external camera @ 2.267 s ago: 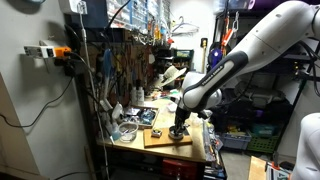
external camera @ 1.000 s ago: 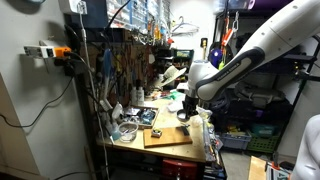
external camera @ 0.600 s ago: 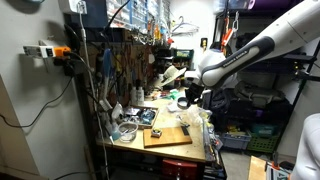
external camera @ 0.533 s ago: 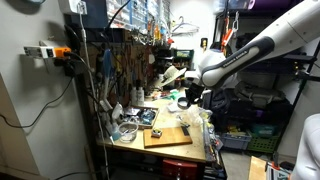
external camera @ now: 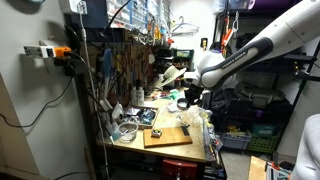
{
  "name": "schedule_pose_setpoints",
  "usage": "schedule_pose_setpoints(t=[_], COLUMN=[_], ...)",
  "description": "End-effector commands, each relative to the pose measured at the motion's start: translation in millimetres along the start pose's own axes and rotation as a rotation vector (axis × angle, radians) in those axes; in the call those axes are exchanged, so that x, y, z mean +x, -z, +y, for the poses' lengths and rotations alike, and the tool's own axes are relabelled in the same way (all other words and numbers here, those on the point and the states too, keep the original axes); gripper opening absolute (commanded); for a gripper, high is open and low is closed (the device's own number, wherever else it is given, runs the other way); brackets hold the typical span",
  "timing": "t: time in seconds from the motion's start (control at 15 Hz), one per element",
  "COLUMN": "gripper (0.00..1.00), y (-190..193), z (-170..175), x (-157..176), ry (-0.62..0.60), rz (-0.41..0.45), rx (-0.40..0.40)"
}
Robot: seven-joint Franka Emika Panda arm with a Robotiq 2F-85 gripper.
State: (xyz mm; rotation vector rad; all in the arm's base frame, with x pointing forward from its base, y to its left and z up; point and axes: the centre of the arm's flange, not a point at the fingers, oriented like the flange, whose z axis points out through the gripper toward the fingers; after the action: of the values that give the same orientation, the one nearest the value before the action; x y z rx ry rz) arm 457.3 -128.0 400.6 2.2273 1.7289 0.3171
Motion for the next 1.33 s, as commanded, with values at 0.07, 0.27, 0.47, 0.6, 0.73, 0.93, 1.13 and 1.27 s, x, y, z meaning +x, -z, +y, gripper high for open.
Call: schedule_pose_setpoints(t=[0.07, 0.27, 0.47, 0.6, 0.73, 0.93, 1.13, 1.27], gripper=[0.01, 0.01, 0.01, 0.01, 0.01, 0.01, 0.01, 0.01], y=[-2.5, -6.3, -9.7, -16.2, -32.6, -66.4, -97.6, -115.7], z=[34.2, 77.8, 120.7, 146.1, 168.4, 187.8, 196.4, 204.6], x=[-4.5, -0.4, -5.2, -8.0, -9.0, -10.5, -3.5, 2.4], ry=[0.101, 0.216, 0.308, 0.357, 0.374, 0.388, 0.418, 0.432], rz=[0.037, 0.047, 0.083, 0.100, 0.105, 0.127, 0.176, 0.170], rx=[0.038, 0.081, 0.080, 0.052, 0.044, 0.017, 0.008, 0.016])
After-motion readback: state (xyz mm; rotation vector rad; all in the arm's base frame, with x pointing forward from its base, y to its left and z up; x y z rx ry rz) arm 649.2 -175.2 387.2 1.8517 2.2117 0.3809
